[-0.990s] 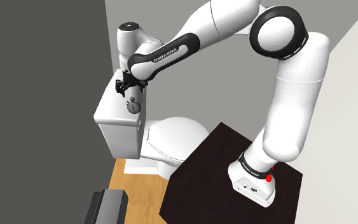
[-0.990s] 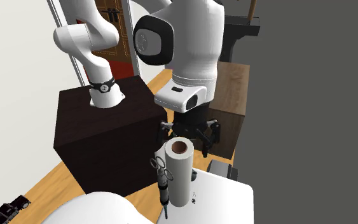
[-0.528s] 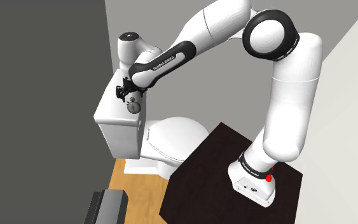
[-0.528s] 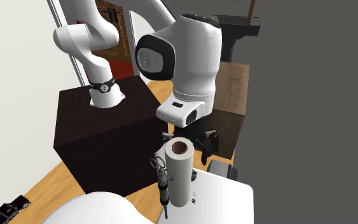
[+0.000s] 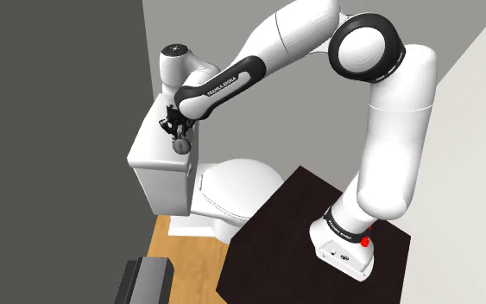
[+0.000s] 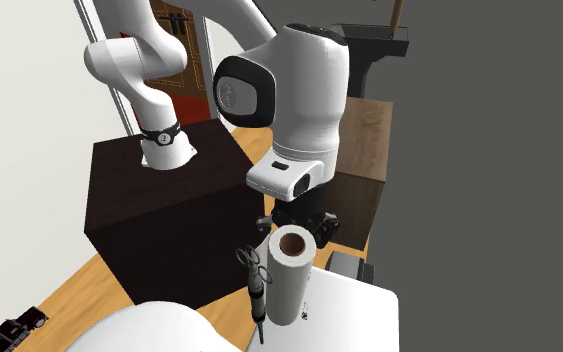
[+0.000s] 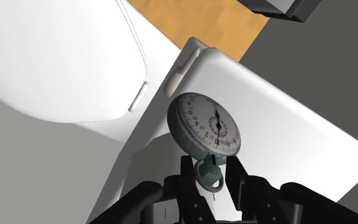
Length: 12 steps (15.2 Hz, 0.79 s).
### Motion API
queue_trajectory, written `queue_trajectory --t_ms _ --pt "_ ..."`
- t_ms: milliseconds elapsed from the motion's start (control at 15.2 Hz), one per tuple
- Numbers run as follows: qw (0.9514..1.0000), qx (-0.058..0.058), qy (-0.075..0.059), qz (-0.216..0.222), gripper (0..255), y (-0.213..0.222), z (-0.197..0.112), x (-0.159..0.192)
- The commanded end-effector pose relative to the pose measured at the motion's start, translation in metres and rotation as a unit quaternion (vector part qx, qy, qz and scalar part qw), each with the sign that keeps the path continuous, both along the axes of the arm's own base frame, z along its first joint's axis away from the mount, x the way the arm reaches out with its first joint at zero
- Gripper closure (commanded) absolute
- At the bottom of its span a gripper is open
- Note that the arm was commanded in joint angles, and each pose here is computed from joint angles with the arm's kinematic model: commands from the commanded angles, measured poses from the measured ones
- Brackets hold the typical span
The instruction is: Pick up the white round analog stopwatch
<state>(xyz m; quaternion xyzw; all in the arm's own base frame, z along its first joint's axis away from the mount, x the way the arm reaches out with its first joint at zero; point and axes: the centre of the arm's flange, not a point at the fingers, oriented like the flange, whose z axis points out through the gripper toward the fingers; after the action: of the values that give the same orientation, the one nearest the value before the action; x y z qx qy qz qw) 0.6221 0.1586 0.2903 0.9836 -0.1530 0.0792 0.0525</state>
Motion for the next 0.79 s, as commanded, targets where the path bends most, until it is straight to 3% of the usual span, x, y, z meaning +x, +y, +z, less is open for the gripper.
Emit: queue_trajectory --t_ms 0,726 --pt "1.0000 0.000 0.001 0.000 255 0.000 0.000 0.000" --pt "1.0000 0.000 0.001 0.000 255 0.000 0.052 -0.001"
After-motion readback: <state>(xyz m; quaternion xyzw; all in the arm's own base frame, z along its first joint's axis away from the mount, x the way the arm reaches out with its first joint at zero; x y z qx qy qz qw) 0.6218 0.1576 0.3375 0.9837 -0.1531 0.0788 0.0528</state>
